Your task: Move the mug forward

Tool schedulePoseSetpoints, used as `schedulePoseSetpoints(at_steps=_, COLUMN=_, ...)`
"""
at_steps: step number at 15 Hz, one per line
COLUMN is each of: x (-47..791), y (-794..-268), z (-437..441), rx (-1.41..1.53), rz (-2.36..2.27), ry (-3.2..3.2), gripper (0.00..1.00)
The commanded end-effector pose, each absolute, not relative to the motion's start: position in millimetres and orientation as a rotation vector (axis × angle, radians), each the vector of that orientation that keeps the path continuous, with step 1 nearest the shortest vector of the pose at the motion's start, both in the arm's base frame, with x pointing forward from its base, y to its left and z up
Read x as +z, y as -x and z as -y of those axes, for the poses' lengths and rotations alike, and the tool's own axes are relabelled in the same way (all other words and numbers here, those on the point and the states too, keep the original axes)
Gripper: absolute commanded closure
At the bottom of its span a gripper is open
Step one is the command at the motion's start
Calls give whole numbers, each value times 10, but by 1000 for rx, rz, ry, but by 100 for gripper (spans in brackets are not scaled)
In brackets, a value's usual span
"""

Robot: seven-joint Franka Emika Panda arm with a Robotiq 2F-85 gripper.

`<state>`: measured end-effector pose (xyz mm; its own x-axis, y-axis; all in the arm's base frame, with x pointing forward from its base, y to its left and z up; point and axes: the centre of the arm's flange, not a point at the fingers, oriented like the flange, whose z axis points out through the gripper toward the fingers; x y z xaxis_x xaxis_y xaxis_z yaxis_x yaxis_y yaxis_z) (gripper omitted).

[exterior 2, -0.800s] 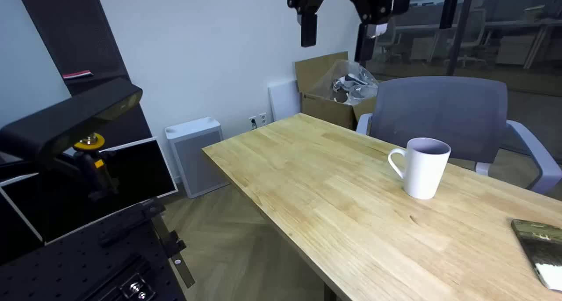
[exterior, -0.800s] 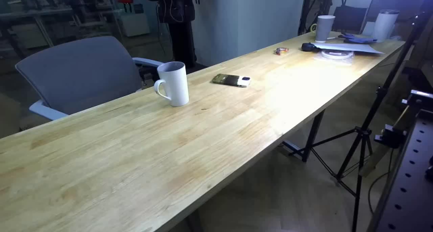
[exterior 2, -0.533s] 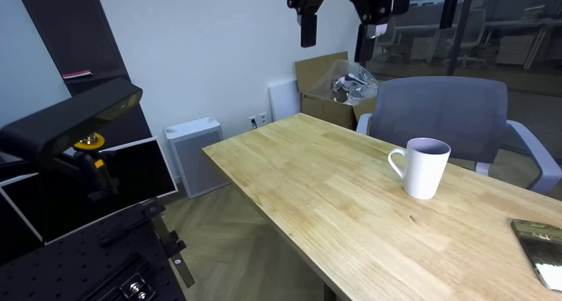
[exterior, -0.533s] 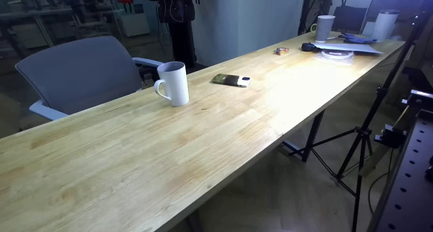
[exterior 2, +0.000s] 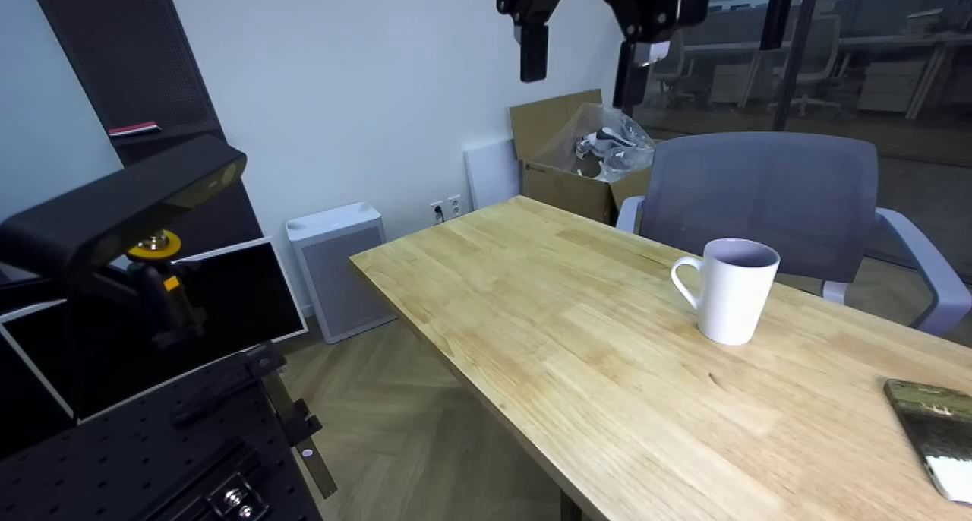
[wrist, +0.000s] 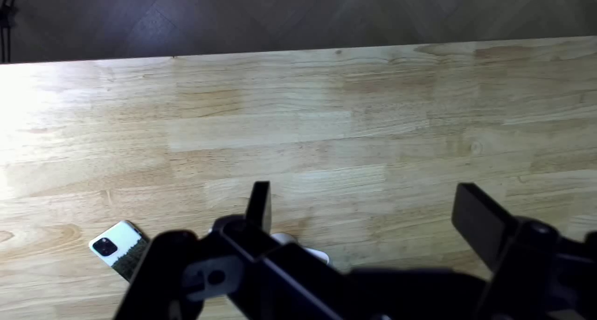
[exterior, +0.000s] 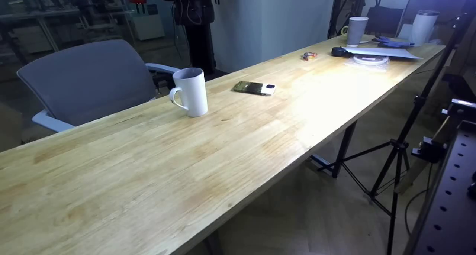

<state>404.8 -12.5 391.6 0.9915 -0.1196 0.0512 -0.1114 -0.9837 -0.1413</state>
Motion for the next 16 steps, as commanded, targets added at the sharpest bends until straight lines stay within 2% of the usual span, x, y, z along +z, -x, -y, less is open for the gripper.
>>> schedulePoseSetpoints(at_steps=1, x=3916, y=-4048, z=125, rx=-90, rz=-175, ry=2997, gripper=0)
schedulePoseSetpoints(at_steps=7, x=3959, y=-4031, z=79, rx=-102, rz=-124, ry=3002, gripper=0)
schedulePoseSetpoints(at_steps=16, x=4158, y=-4708, z=505, rx=-217, rz=-175, ry=2991, gripper=0)
